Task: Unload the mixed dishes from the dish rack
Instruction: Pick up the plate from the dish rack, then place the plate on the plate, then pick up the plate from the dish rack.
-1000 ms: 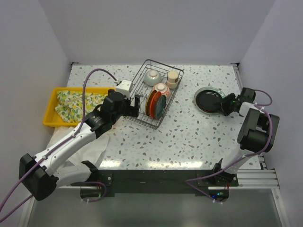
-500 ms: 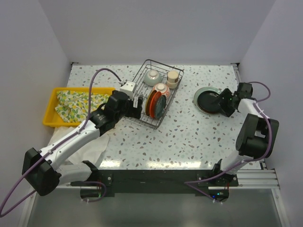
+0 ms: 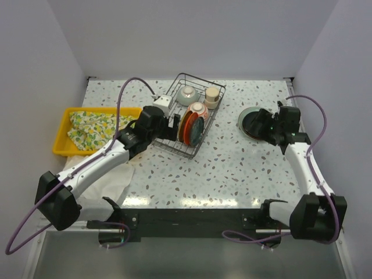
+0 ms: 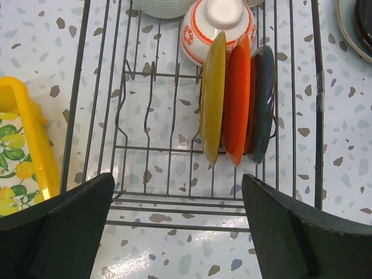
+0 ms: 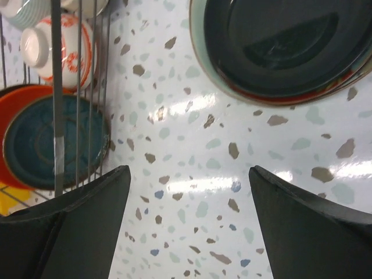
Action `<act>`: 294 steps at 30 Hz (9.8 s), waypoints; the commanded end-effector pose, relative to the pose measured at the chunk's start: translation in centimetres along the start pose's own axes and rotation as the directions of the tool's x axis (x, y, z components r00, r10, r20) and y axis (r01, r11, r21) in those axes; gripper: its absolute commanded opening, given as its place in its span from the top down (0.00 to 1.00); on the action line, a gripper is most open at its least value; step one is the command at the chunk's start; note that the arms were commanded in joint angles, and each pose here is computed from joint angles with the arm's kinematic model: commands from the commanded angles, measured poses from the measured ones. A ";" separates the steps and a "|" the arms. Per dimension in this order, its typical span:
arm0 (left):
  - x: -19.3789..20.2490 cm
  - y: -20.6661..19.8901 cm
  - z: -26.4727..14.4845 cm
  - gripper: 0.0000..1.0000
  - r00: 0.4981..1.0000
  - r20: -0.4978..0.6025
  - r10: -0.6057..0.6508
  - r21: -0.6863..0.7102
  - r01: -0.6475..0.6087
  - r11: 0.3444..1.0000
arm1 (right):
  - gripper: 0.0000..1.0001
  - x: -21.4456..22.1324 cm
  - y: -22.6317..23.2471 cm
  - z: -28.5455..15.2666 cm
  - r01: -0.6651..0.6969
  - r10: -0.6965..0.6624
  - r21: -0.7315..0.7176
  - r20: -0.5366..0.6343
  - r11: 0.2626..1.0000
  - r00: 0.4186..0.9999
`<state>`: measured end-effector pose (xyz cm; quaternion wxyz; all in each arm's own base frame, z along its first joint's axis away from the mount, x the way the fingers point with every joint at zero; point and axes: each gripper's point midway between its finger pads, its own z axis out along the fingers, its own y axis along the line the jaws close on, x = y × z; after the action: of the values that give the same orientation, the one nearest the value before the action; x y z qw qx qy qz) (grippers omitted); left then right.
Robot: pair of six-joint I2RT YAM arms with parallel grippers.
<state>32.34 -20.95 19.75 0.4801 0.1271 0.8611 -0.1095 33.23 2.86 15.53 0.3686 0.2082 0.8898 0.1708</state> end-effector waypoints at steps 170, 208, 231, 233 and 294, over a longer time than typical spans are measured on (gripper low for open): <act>2.2 2.7 -8.0 0.09 0.982 0.141 -0.129 -0.090 0.142 0.986 | 1.00 -6.6 -5.8 5.6 -0.475 0.495 -0.151 0.165 0.867 0.853; 1.9 1.3 -5.7 0.09 0.991 0.130 -0.040 -0.057 0.048 0.997 | 0.38 -2.9 -10.0 5.7 -0.296 0.321 0.174 -0.134 0.939 0.938; -2.9 -3.1 -0.3 0.12 0.994 0.107 0.011 -0.006 -0.010 1.000 | 0.23 2.2 -2.1 0.1 0.016 -0.009 0.065 -0.095 0.998 0.995; -3.5 -3.7 0.6 0.13 0.994 0.105 0.015 -0.004 -0.014 1.000 | 0.20 3.3 -1.6 -1.1 0.036 -0.033 0.044 -0.077 0.998 0.996; -6.8 -4.4 6.8 1.00 0.973 -0.016 0.232 -0.288 -0.227 0.930 | 0.08 9.9 -1.4 -2.5 0.008 -0.016 -0.131 -0.064 0.991 0.998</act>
<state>39.34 -29.01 15.59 0.4540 0.1861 0.8684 0.0716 24.12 5.74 10.04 0.3426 0.1813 0.8959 0.2170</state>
